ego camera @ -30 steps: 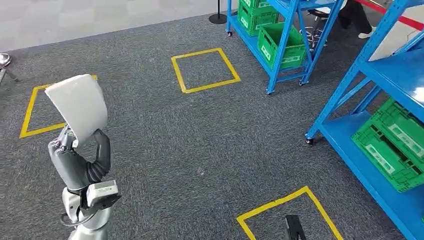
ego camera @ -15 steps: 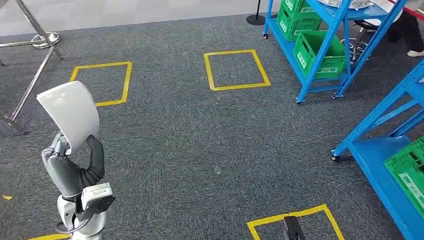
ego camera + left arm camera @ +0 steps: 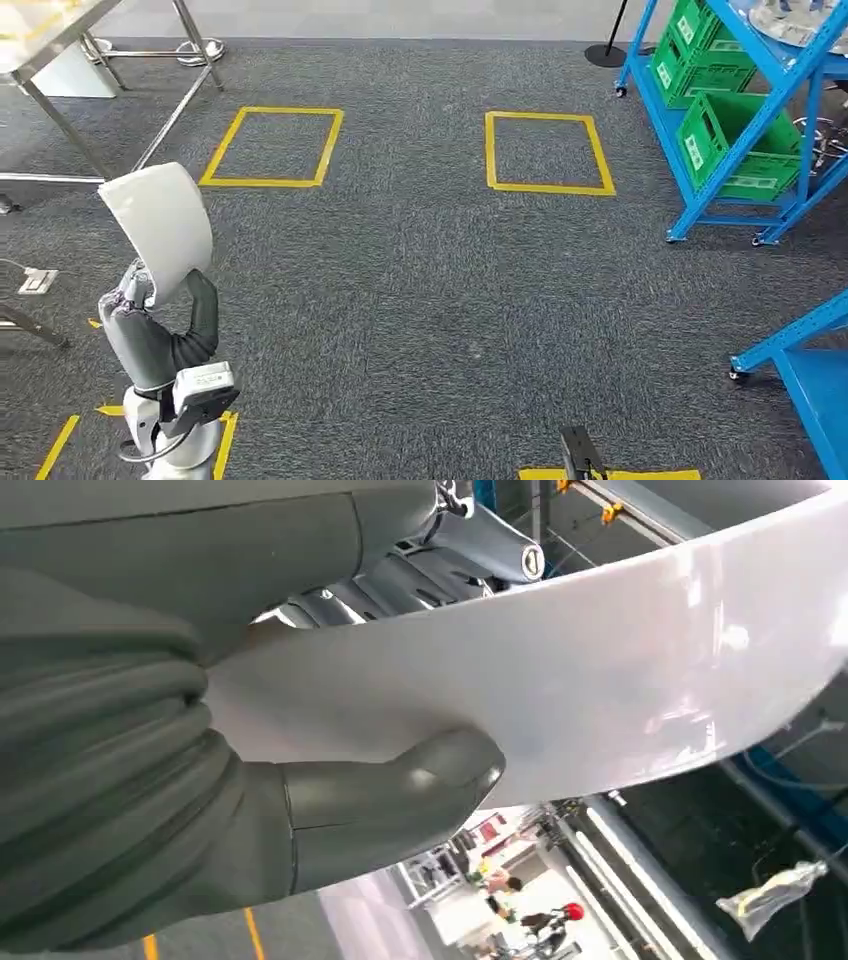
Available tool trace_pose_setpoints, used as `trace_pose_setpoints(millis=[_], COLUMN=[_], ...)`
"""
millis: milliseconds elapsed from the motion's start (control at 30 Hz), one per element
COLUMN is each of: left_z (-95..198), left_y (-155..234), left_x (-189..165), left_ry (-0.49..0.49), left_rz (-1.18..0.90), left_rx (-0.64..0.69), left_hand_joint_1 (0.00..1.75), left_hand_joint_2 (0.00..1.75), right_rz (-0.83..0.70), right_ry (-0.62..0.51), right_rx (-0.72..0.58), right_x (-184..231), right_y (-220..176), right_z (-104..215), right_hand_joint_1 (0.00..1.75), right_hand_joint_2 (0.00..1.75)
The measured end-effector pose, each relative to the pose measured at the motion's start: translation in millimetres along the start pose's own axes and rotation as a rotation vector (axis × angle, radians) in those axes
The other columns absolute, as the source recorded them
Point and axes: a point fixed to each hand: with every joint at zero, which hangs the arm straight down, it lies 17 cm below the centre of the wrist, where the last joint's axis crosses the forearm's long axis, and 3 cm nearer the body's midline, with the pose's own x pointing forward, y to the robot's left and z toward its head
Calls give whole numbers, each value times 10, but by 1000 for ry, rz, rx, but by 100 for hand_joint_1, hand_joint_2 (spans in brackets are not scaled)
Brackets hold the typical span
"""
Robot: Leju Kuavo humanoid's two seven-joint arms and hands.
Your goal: Take the parts from the cabinet and place them on the table.
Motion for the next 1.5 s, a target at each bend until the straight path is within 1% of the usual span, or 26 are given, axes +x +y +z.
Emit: trace_pose_setpoints(millis=[100, 167, 267, 400, 633, 867, 967, 1067, 1133, 1233, 1500], left_z=[-29, -67, -27, -61, -109, 26, 29, 43, -11, 0, -67], left_y=[-20, -80, -137, -155, -166, -239, -181, -114, -61, 4, 114], left_x=[-15, 27, 22, 73, 104, 56, 71, 118, 167, 157, 258], left_ry=[-4, -18, -25, -55, -63, -34, -24, -36, -51, -23, -48], left_rz=[-1, 10, 4, -5, -4, -26, 7, 6, 10, 50, 50], left_rx=[-4, -12, -33, -37, -30, -72, -43, -32, -12, 13, 46], left_hand_joint_1=[175, 175, 175, 175, 175, 175, 175, 175, 175, 175, 175], left_hand_joint_2=[175, 175, 175, 175, 175, 175, 175, 175, 175, 175, 175], right_rz=[1, 3, 6, 16, 17, 7, -4, -5, 1, 5, 28], right_ry=[-7, 10, 23, 19, 13, 1, 7, 18, 25, 34, 0], right_rx=[0, 1, 4, 10, 13, 10, 13, 22, 20, 23, 27], right_x=[35, -40, -106, -105, -86, -119, -118, -129, -161, -209, -129], right_y=[1, -5, 0, 26, 36, 36, 70, 129, 112, 114, 112], right_z=[-7, 6, 21, 27, 25, 43, 48, 57, 60, 71, 60], right_hand_joint_1=[0, 0, 0, 0, 0, 0, 0, 0, 0, 0, 0], right_hand_joint_2=[0, 0, 0, 0, 0, 0, 0, 0, 0, 0, 0])
